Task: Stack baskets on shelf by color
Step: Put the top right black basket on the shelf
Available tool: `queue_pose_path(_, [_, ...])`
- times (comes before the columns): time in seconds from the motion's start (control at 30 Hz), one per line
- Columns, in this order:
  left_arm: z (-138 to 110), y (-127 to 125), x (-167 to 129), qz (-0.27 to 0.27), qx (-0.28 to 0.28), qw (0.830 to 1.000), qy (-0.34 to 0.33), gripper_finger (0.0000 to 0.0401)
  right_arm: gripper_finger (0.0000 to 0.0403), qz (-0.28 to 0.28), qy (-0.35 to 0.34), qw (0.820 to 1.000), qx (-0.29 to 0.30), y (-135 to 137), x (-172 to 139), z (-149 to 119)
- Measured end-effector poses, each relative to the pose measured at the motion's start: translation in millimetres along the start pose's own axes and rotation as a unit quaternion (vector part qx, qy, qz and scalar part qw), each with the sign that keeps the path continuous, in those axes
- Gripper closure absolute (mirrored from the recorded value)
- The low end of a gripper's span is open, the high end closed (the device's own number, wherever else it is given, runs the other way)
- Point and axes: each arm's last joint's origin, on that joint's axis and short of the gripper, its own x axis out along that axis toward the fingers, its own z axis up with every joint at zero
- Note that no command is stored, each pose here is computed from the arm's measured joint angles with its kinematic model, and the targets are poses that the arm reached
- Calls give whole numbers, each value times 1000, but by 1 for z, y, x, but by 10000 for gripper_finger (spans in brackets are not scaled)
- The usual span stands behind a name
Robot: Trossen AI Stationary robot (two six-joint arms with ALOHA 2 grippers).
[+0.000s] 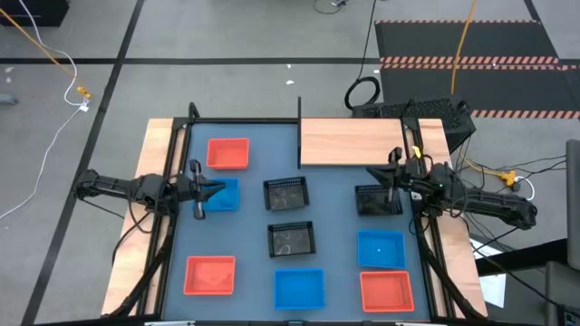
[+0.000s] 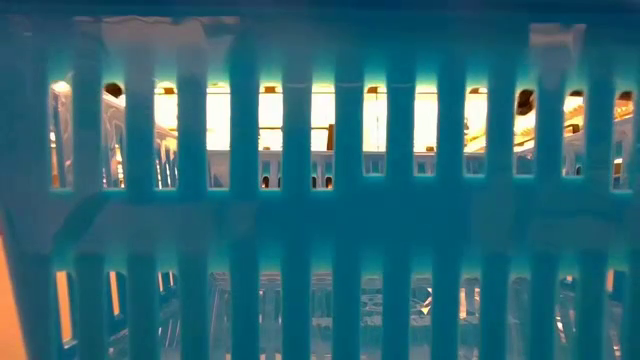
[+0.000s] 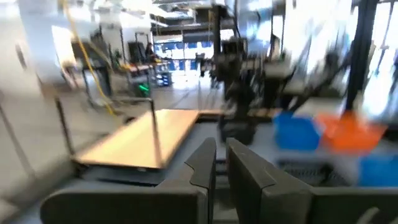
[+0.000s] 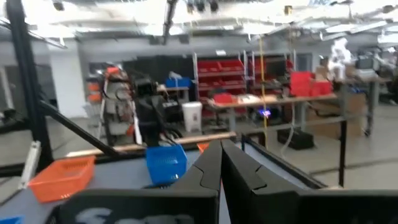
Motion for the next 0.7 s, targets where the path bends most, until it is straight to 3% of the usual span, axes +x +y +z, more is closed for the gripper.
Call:
queue_pose_path(0.1, [4, 0, 0, 0, -67, 998, -20, 359, 403, -13, -5, 1000, 0, -1, 4, 0])
queue_pose_path(0.27, [12, 1, -1, 2, -38, 998, -57, 359, 403, -42, -30, 999, -6, -3, 11, 4])
queue_pose_path(0.4, [13, 1, -1, 12, 10, 998, -62, 359, 403, -83, -25, 996, -8, -5, 17, 2])
queue_pose_path(0.6, [16, 8, -1, 92, 102, 988, -68, 359, 403, -101, -23, 995, -10, -7, 24, -2])
queue_pose_path(0.7, [18, 12, -1, 120, 159, 977, -69, 359, 403, -100, -14, 994, -37, -7, 26, -4])
